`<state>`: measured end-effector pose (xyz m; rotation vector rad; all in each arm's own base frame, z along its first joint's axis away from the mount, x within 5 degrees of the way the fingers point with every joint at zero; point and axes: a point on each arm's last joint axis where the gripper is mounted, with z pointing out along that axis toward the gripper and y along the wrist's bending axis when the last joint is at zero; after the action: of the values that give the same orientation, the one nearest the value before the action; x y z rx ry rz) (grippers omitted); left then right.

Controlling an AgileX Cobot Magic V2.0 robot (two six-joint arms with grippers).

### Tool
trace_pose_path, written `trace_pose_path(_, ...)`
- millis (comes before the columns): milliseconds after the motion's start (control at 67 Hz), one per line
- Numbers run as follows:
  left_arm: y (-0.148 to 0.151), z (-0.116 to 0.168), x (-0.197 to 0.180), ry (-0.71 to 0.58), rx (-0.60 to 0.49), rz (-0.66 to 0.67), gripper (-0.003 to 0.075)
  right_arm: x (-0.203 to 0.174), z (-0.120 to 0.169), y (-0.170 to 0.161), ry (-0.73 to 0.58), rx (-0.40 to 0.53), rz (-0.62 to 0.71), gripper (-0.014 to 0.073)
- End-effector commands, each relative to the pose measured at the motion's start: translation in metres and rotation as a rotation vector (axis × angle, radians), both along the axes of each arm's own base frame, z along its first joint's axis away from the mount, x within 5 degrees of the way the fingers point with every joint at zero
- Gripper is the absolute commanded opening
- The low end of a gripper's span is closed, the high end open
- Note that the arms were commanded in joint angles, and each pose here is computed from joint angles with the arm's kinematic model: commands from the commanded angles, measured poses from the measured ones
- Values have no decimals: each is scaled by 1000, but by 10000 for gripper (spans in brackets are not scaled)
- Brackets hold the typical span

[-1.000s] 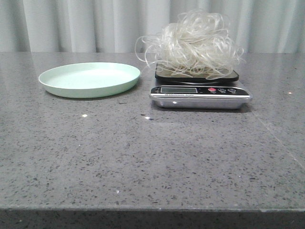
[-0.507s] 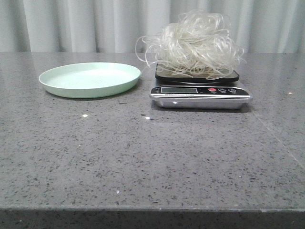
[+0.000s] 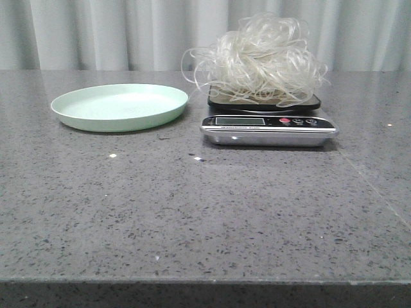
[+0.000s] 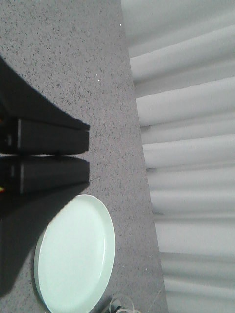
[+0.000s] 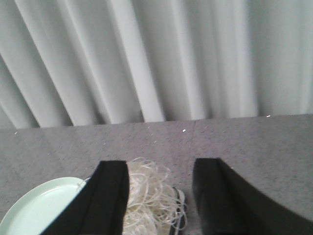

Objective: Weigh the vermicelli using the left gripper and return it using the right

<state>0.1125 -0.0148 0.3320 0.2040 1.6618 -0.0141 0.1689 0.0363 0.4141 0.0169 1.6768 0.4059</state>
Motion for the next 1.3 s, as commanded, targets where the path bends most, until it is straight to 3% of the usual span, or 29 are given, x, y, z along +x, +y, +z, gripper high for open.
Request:
trace_pose_path(0, 0, 17, 0, -109, -27, 2, 137, 31, 17, 15, -28, 17, 40, 568)
trace_pose_path(179, 0, 17, 0, -109, -27, 2, 137, 88, 7, 51, 57, -1, 120, 612)
trace_pose_path(418, 0, 18, 0, -113, -27, 2, 136, 158, -47, 83, 248, -52, 151, 612)
trace_pose_path(672, 0, 19, 0, -127, -29, 2, 136, 193, -110, 96, 421, -95, 152, 612)
trace_pose_path(881, 0, 21, -1, -147, -31, 3, 136, 197, -124, 98, 473, -106, 160, 606)
trace_pose_path(985, 0, 21, -1, -147, -31, 3, 136, 197, -123, 98, 466, -104, 158, 522)
trace_pose_path(1090, 0, 21, -1, -147, -31, 3, 136, 197, -121, 98, 459, -102, 157, 330)
trace_pose_path(1224, 0, 21, -1, -147, -31, 3, 136, 195, -117, 97, 449, -100, 157, 143)
trace_pose_path(1284, 0, 21, -1, -147, -31, 3, 136, 193, -112, 97, 438, -97, 158, 154)
